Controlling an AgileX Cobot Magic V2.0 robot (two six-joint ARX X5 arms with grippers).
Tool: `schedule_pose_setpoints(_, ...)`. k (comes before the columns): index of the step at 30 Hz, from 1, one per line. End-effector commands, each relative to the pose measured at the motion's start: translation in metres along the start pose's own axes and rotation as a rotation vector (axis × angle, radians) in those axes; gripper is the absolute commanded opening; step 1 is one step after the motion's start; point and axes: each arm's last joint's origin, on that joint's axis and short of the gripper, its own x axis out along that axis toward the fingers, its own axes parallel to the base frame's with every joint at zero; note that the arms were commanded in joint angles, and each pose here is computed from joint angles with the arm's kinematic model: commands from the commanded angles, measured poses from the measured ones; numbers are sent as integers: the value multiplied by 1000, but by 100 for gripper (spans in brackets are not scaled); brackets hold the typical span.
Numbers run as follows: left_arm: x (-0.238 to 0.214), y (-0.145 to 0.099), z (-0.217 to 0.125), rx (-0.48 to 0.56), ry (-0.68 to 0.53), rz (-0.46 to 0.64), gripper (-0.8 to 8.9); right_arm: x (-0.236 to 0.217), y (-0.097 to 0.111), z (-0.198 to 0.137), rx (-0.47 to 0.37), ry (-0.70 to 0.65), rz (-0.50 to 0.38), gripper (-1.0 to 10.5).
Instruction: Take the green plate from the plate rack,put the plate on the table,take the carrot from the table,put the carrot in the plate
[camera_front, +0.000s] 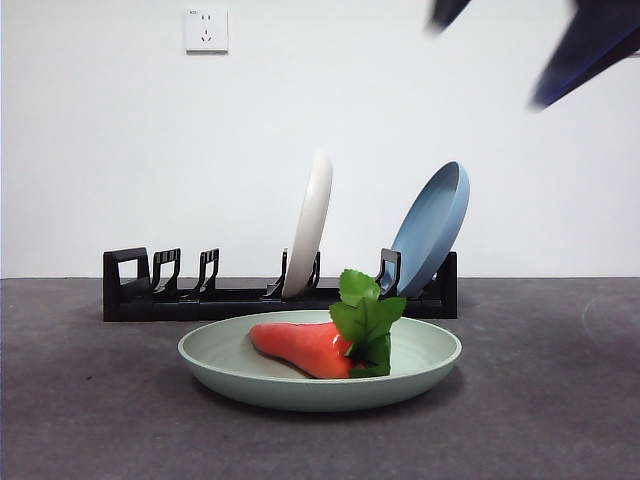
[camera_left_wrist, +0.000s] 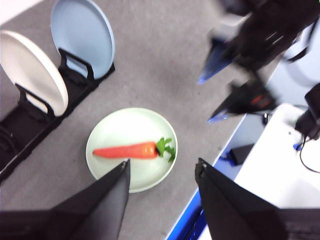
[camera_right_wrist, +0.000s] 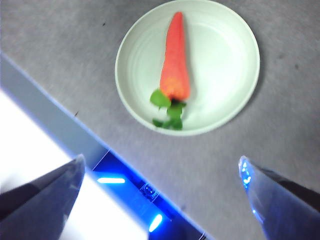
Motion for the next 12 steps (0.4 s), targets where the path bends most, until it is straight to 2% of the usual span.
schedule_pose_setpoints(1, 0, 0, -2, -1, 20, -1, 214, -17, 2, -12, 11, -13, 3, 433)
schedule_pose_setpoints(3, 0, 0, -4, -1, 33, 1, 168, -28, 3, -20, 19, -28, 4, 291)
schedule_pose_setpoints(6, 0, 0, -5, -2, 43, 1, -19, -41, 5, -27, 20, -67, 7, 29)
schedule_pose_setpoints(7, 0, 0, -5, -3, 44, 1, -8, -44, 5, -29, 18, -79, 8, -25)
schedule_pose_setpoints(12, 0, 0, -4, -4, 41, 1, -8, -52, 6, -33, 14, -117, 9, 0)
